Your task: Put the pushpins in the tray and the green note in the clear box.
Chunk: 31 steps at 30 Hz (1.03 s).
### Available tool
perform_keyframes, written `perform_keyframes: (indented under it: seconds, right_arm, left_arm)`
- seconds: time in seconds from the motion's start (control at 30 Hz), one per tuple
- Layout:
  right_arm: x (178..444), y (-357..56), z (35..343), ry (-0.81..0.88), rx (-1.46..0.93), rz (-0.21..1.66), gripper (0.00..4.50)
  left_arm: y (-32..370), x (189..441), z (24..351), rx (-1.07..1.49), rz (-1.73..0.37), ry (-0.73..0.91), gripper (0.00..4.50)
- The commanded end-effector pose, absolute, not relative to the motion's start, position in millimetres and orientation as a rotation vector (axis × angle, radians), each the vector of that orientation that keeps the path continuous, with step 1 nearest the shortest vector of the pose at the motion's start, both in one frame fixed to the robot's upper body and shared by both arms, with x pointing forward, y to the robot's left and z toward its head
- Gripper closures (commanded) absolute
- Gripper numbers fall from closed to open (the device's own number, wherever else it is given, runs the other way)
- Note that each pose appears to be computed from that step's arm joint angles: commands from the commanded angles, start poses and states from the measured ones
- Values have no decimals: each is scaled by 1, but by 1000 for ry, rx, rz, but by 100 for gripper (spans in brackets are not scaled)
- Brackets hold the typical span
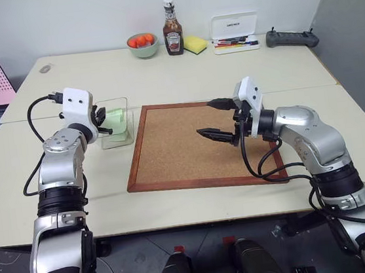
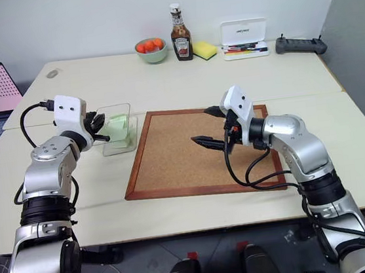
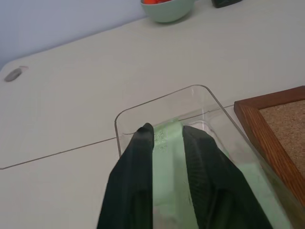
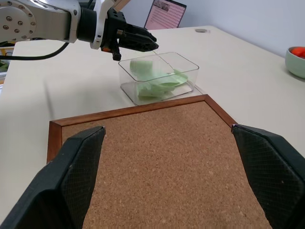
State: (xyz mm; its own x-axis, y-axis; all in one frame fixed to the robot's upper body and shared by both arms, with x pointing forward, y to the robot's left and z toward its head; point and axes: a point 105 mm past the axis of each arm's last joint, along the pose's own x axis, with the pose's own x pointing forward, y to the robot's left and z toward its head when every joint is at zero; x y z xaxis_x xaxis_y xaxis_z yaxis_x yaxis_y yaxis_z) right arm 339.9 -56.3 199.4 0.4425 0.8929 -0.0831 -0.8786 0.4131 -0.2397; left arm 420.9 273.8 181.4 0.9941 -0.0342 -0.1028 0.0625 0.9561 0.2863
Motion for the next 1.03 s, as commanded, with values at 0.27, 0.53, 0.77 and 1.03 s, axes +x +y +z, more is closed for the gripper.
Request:
perform_keyframes:
  seconds: [0.27,0.53,0.77,1.03]
  right_arm:
    - [336,-53,210,-116,-293,1106,0]
    - [341,-83,205,-117,-255,957,0]
    - [336,-125,174,-65,-189,767,0]
    - [326,-129,153,-63,-206,695,0]
  left_arm:
    - [270,418,219,356,-43,-39,118]
    - [206,388,240,258,-408,-109,100]
    - [175,346,192,318,-631,-21,100]
    - [161,321,162,273,-732,28,100]
